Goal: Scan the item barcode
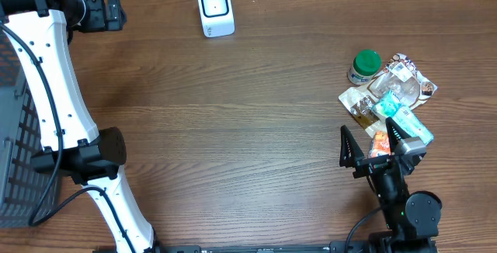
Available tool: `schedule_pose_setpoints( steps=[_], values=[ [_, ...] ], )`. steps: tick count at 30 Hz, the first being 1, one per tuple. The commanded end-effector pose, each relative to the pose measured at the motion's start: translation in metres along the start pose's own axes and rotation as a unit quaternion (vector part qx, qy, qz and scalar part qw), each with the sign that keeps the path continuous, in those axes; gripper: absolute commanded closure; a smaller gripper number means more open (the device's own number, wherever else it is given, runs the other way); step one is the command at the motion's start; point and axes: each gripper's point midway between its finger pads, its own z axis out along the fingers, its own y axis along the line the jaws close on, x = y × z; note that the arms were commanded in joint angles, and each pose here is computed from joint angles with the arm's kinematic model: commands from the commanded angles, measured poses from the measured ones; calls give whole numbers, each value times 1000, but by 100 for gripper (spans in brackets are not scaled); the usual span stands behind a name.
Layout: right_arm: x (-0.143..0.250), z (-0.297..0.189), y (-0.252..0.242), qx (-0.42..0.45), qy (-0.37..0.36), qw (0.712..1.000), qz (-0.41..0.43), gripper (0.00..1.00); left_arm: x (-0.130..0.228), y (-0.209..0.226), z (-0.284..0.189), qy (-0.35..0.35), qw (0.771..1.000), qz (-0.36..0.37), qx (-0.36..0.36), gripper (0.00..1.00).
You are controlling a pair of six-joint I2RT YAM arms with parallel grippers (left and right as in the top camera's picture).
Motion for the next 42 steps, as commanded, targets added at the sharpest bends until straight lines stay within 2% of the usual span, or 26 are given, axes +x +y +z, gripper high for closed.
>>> schedule_pose_setpoints(
  steps=[1, 5, 10, 42],
  values=[
    [5, -3, 0, -4, -11, 1000, 0, 0, -2, -3, -16, -18, 1000, 8, -1, 0],
    [16, -4, -3, 0, -12, 1000, -1, 0, -2, -3, -16, -18, 1000, 8, -1, 0],
    [42, -5, -10, 14, 41, 999, 6, 0, -2, -3, -16, -18, 1000, 8, -1, 0],
    [42, -5, -10, 16, 40, 999, 4, 0, -2, -3, -16, -18, 1000, 8, -1, 0]
  ],
)
